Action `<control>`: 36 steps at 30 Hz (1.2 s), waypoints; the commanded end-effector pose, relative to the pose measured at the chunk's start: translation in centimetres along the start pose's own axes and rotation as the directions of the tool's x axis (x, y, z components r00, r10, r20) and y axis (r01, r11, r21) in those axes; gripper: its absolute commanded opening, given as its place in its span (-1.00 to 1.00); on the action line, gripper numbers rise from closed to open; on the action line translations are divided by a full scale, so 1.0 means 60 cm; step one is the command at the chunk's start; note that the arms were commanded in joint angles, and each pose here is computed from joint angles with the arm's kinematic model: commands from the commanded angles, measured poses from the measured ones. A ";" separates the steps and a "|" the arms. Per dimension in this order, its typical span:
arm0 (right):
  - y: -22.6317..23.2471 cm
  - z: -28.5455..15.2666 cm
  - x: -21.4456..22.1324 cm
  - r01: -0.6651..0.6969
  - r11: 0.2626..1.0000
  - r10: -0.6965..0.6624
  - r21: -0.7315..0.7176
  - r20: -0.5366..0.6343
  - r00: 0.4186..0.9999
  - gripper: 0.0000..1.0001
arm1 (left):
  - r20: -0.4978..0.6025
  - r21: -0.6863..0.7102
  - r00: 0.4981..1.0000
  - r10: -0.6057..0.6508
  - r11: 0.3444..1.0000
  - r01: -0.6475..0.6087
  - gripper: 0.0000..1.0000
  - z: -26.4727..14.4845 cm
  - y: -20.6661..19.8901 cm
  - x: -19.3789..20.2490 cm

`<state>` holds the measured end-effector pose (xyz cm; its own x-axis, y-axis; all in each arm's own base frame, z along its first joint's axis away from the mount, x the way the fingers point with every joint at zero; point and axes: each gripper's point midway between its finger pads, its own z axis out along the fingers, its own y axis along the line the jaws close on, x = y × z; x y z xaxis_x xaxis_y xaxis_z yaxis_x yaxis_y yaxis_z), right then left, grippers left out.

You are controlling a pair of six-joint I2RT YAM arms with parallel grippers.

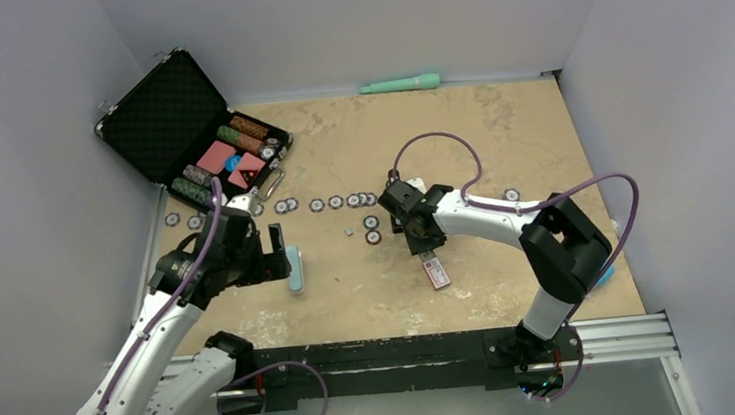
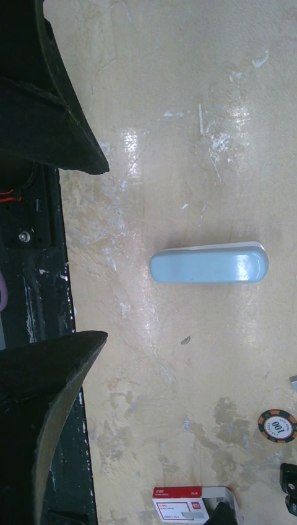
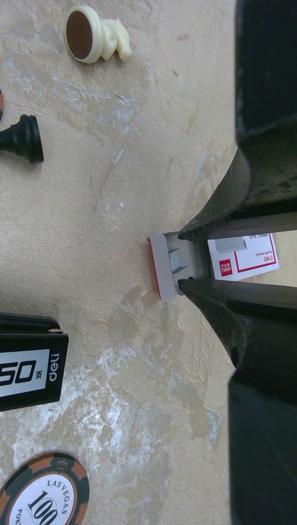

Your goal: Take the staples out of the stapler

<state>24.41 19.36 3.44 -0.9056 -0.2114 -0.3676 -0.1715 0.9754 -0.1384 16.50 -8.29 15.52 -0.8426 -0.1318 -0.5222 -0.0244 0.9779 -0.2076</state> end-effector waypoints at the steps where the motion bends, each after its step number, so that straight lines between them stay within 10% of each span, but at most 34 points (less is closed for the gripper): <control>1: 0.005 -0.037 -0.042 -0.004 0.999 0.006 -0.034 0.070 0.998 -0.33 | 0.016 -0.003 1.000 -0.022 1.000 0.022 1.00 -0.002 -0.002 -0.010; 10: 0.050 -0.142 -0.119 0.015 0.979 0.028 -0.206 0.203 0.979 -0.20 | -0.015 -0.017 1.000 -0.022 1.000 0.022 1.00 0.005 -0.001 -0.005; 17: 0.098 -0.205 -0.149 0.054 0.946 0.041 -0.320 0.283 0.958 0.36 | -0.047 0.002 0.999 -0.008 1.000 0.008 1.00 0.013 -0.010 -0.001; 36: 0.215 -0.159 -0.179 0.076 0.943 -0.022 -0.324 0.166 0.986 0.23 | 0.036 -0.041 0.999 -0.038 0.998 0.039 1.00 -0.006 0.010 -0.013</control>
<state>27.46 33.73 14.24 -0.8269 -0.2088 -0.5222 -0.3348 0.9288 0.1588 16.47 -8.23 15.45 -0.8441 -0.1380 -0.5182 -0.0333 0.9780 -0.2061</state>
